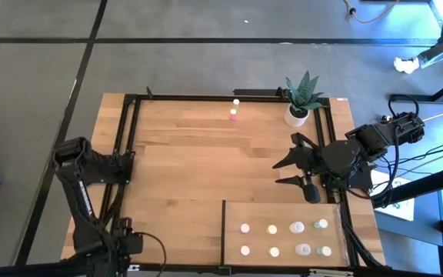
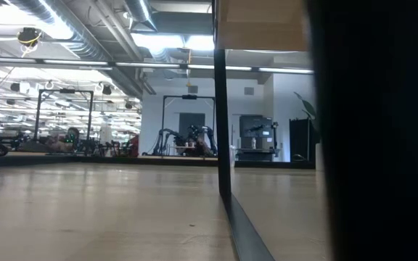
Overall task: Pick and place medicine bottles onto shelf by color
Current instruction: Put the blue pill bottle on the shelf aligned with the other blue pill bottle
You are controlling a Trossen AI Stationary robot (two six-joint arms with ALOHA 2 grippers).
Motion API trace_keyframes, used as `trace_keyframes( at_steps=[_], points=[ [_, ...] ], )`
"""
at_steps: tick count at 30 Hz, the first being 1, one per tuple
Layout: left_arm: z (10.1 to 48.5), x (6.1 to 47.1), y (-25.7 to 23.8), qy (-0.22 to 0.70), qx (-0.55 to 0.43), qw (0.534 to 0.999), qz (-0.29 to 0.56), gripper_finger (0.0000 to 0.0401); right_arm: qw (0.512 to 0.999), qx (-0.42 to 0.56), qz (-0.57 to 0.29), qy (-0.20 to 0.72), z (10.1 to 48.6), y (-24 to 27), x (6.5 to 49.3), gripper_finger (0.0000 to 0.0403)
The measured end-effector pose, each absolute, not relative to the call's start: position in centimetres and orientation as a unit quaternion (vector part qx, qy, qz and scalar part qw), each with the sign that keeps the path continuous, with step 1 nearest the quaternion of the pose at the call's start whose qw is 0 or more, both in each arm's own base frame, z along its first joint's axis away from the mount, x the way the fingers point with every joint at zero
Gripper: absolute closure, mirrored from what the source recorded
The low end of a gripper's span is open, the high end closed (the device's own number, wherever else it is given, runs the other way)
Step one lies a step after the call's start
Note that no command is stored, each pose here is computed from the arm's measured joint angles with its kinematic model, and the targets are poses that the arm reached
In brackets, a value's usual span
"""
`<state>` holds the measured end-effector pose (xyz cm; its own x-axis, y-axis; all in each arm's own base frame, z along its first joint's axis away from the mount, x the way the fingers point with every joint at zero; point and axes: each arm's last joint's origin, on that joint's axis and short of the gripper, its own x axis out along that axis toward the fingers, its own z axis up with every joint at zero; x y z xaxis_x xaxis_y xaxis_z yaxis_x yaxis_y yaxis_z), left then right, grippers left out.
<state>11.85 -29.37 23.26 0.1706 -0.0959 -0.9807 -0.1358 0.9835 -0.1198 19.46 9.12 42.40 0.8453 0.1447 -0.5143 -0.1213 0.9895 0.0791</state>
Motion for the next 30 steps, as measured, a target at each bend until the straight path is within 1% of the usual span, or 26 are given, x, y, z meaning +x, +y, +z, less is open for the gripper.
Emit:
trace_keyframes(
  at_steps=[16,30],
  points=[
    [20.2,12.0,-30.6,0.656,-0.048,0.752,0.04,0.0142,0.96,0.022,0.069,0.27,42.4,9.1,19.5,0.0208],
    [20.1,11.8,-30.7,0.652,-0.043,0.756,0.04,0.0142,0.96,0.022,0.068,0.27,42.4,9.1,19.5,0.0208]
  ],
)
